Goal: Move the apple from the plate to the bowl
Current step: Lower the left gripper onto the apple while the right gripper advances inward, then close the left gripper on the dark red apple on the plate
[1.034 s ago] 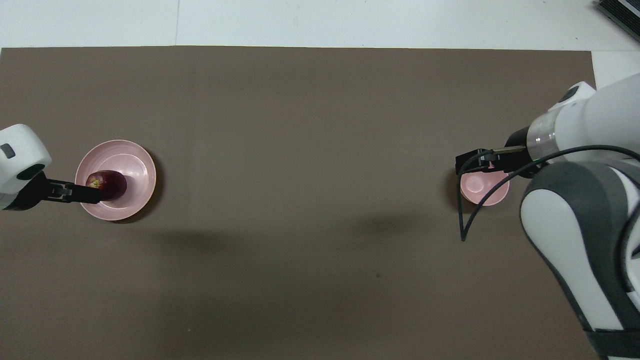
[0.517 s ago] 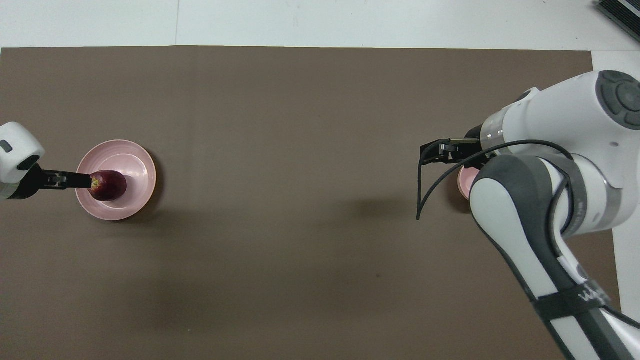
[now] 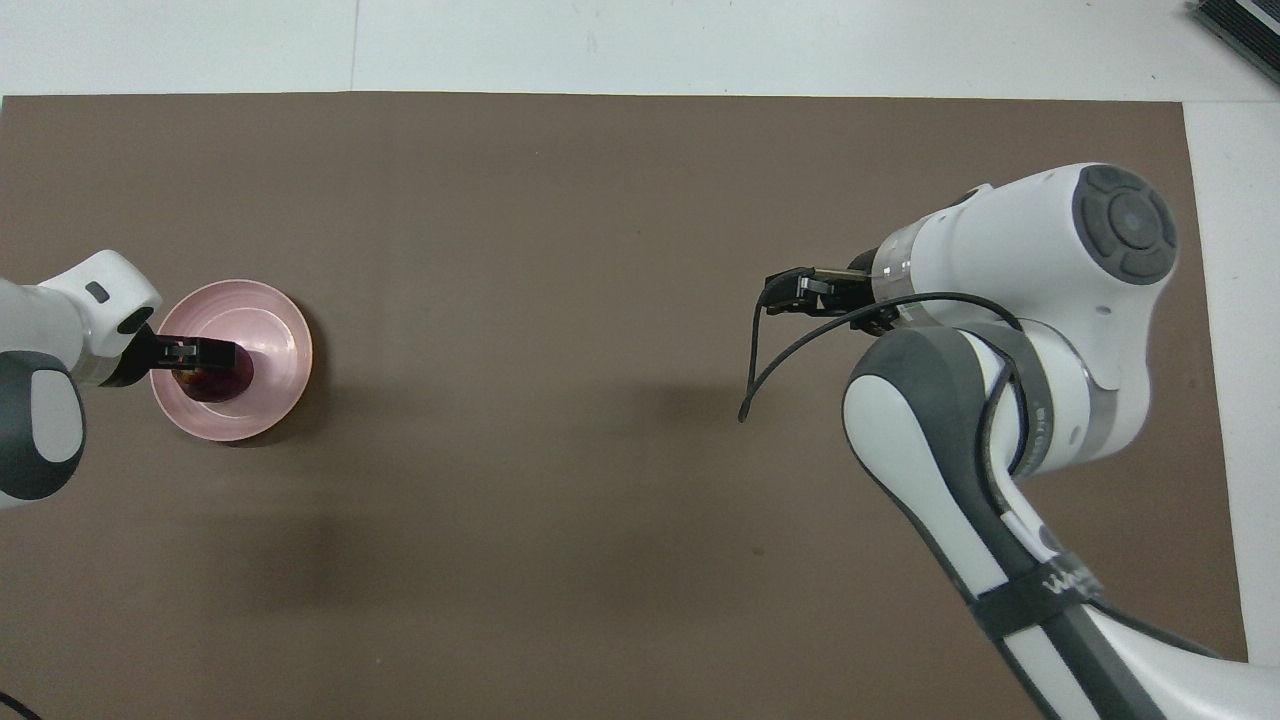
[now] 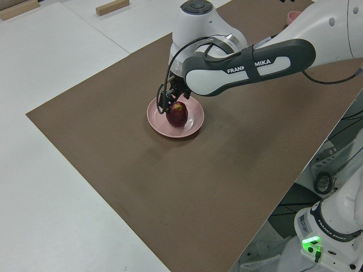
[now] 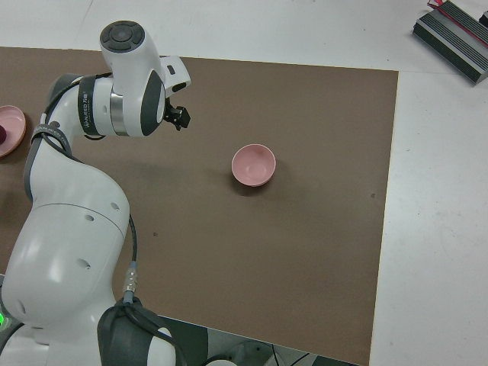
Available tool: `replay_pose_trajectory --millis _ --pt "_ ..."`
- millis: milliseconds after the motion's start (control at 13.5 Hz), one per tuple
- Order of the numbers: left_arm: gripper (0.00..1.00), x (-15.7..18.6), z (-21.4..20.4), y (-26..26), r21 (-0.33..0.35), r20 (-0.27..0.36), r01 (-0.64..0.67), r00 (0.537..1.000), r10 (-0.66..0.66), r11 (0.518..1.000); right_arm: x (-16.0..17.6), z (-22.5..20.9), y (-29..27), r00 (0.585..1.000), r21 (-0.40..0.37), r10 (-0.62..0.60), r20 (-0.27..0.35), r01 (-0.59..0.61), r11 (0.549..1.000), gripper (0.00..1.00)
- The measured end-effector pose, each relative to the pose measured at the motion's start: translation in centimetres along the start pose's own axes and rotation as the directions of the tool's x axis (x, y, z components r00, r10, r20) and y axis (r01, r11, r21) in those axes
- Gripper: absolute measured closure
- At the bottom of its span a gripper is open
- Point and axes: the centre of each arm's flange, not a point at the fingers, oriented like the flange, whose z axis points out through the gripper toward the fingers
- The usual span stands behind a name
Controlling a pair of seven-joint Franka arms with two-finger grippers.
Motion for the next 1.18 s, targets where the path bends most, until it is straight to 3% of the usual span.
replay_pose_trajectory --millis 74,222,295,812,960,1182 --pt "0.04 -0.2 0.5 0.0 0.001 -0.002 -0.002 1.000 0.002 1.000 -0.1 1.0 -0.9 1.000 0.019 0.001 -0.002 -0.001 1.000 0.00" --pt "0.28 -0.4 0.6 0.0 0.002 -0.005 -0.015 1.000 0.015 1.000 -0.4 2.7 -2.2 1.000 0.033 -0.004 0.005 0.004 0.999 0.00" --pt "0.35 -0.3 0.5 0.0 0.001 -0.008 -0.022 1.000 0.022 1.000 -0.6 3.1 -2.4 1.000 0.033 -0.006 0.011 0.006 0.999 0.00" --pt "0.35 0.3 -0.1 2.0 -0.006 -0.010 -0.082 0.997 0.082 0.997 -1.0 3.2 -3.2 1.000 0.036 0.002 0.016 -0.003 0.999 0.00" --pt "0.36 0.8 -2.2 3.0 -0.059 0.004 -0.061 0.998 0.061 0.996 -1.1 3.2 -3.4 0.999 0.071 0.039 0.030 -0.041 0.997 0.00" --pt "0.36 1.3 -6.6 6.4 -0.192 -0.059 -0.029 0.998 0.018 0.981 -1.2 3.2 -3.8 0.995 0.126 0.082 0.054 -0.088 0.988 0.00"
